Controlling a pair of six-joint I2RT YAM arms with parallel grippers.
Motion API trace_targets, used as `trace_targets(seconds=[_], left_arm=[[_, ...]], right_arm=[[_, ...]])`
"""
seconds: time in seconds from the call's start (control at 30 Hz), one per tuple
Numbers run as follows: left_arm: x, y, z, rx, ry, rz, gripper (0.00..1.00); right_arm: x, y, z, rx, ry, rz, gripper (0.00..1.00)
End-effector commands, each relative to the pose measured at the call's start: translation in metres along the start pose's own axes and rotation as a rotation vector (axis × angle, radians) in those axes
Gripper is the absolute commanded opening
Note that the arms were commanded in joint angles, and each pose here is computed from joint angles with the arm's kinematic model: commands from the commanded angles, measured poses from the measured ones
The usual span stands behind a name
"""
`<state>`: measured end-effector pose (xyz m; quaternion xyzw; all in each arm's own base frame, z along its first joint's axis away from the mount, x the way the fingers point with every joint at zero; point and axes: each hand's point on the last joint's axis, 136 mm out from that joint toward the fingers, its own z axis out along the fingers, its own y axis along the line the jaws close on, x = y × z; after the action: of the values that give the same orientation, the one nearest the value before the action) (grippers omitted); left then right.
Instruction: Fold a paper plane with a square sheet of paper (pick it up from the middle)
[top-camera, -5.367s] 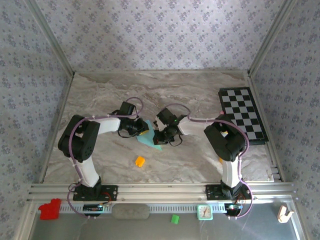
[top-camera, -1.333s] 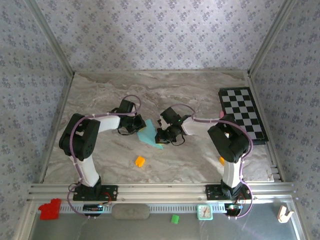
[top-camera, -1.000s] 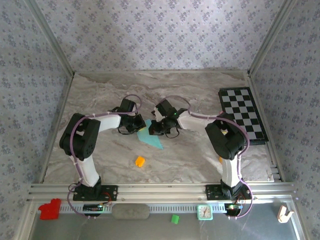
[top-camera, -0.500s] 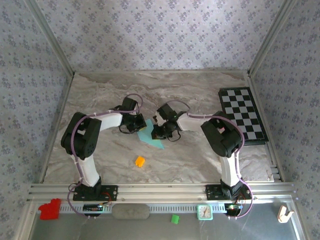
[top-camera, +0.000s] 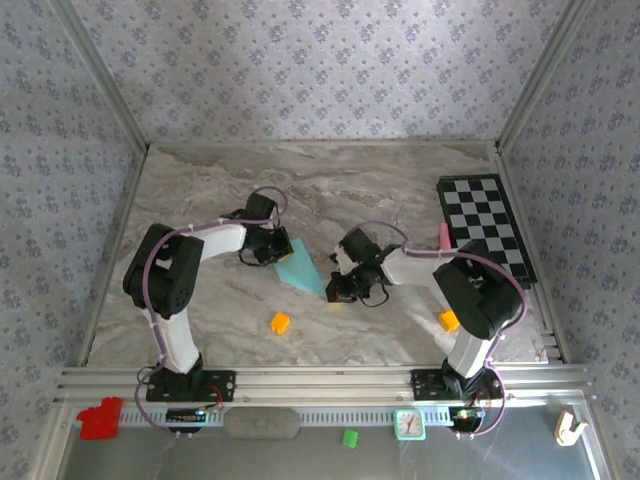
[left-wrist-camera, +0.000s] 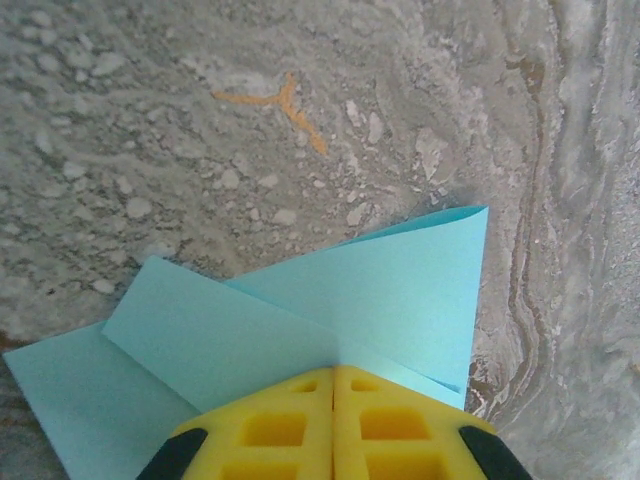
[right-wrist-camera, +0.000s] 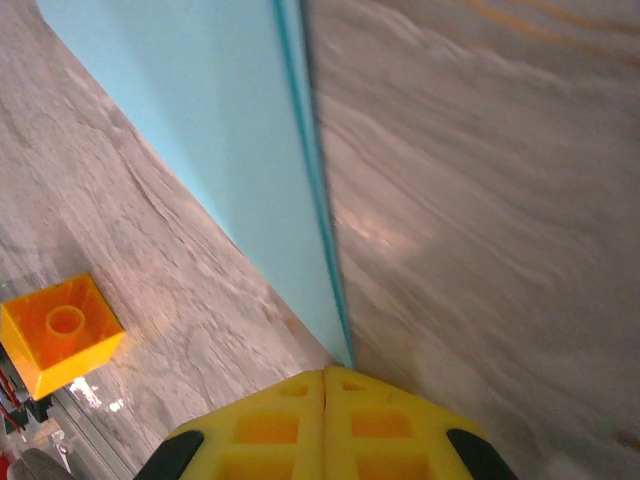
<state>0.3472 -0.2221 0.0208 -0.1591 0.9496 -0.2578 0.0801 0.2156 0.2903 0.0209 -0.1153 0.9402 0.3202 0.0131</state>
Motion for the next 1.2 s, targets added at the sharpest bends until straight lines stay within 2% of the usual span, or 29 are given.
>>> trace_targets(seconds=[0.0,0.1,0.2,0.3,0.43,0.57,0.77,0.97,1.17], left_arm=[[0.003,0.002,-0.005,-0.024,0.020,0.012,0.11],[-0.005,-0.036,-0.029,0.108,-0.008,0.031,0.15],[-0.015,-0.054,-0.057,0.168,-0.065,0.031,0.24],[-0.023,-0.050,-0.081,0.192,-0.124,-0.002,0.37],[-0.031,-0.024,-0.108,0.206,-0.198,-0.079,0.55],[-0.033,0.009,-0.128,0.204,-0.254,-0.154,0.71],[-0.024,0.043,-0.137,0.189,-0.292,-0.211,0.87],[-0.019,0.054,-0.132,0.154,-0.282,-0.181,0.97],[-0.020,0.053,-0.128,0.159,-0.271,-0.164,1.00]], right_arm=[[-0.014,0.009,-0.018,-0.021,-0.081,-0.008,0.10],[-0.040,0.028,-0.039,-0.043,-0.199,-0.063,0.20],[-0.067,0.038,-0.052,-0.067,-0.288,-0.079,0.28],[-0.090,0.043,-0.054,-0.089,-0.320,-0.088,0.33],[-0.116,0.044,-0.046,-0.110,-0.326,-0.100,0.40],[-0.128,0.041,-0.026,-0.134,-0.273,-0.096,0.42],[-0.135,0.045,-0.001,-0.156,-0.196,-0.122,0.40],[-0.131,0.049,0.013,-0.193,-0.147,-0.140,0.38],[-0.122,0.054,0.017,-0.229,-0.109,-0.163,0.33]])
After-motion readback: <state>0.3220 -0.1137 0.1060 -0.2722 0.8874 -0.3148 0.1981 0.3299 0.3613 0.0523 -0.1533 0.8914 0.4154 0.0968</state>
